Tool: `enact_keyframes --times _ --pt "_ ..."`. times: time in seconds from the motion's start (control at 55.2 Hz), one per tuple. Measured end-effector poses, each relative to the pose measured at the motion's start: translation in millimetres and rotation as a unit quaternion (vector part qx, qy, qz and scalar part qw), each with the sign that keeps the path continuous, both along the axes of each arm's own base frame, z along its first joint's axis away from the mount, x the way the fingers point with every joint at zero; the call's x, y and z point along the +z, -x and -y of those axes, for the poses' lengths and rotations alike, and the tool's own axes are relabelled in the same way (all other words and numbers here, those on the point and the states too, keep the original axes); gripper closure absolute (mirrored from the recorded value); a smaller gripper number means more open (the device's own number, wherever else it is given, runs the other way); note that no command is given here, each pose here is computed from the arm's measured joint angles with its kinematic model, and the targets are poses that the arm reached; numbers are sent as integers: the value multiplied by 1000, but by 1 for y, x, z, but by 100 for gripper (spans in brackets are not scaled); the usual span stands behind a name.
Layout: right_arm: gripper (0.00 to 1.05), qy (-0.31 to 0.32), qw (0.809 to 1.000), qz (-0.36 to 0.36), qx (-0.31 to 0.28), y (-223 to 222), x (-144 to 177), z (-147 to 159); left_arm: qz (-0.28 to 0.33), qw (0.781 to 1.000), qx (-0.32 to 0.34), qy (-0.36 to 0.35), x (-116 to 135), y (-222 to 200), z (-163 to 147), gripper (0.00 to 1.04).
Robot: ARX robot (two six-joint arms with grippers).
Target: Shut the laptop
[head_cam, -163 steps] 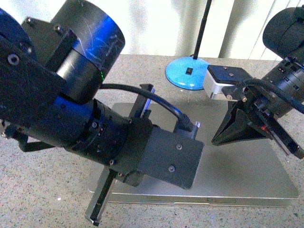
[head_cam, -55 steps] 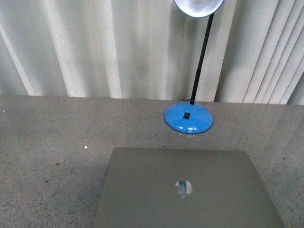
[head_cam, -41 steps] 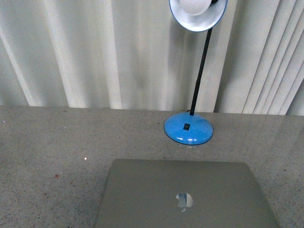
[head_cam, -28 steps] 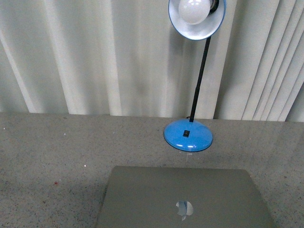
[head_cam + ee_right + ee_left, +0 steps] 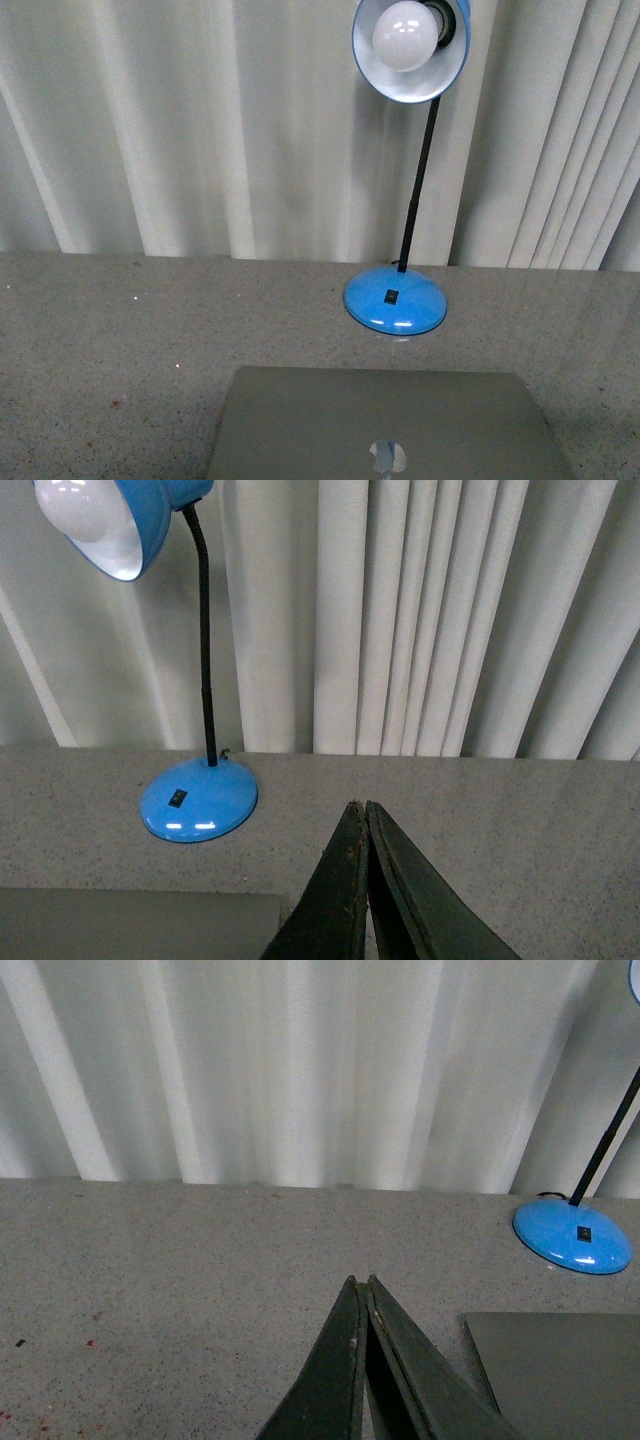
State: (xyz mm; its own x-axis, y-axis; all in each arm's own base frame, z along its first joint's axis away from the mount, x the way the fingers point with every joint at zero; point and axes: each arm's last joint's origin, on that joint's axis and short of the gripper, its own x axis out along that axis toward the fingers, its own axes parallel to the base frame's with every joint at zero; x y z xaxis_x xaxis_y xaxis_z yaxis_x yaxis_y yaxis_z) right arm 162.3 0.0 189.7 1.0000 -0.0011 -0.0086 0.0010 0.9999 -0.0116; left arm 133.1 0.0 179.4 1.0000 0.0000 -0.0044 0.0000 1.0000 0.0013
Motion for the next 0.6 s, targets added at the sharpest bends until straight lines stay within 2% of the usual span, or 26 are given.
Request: enact_keyframes --times 0.598 --pt "102 0 1000 3 1 34 -23 0 17 1000 0 1 -3 18 0 101"
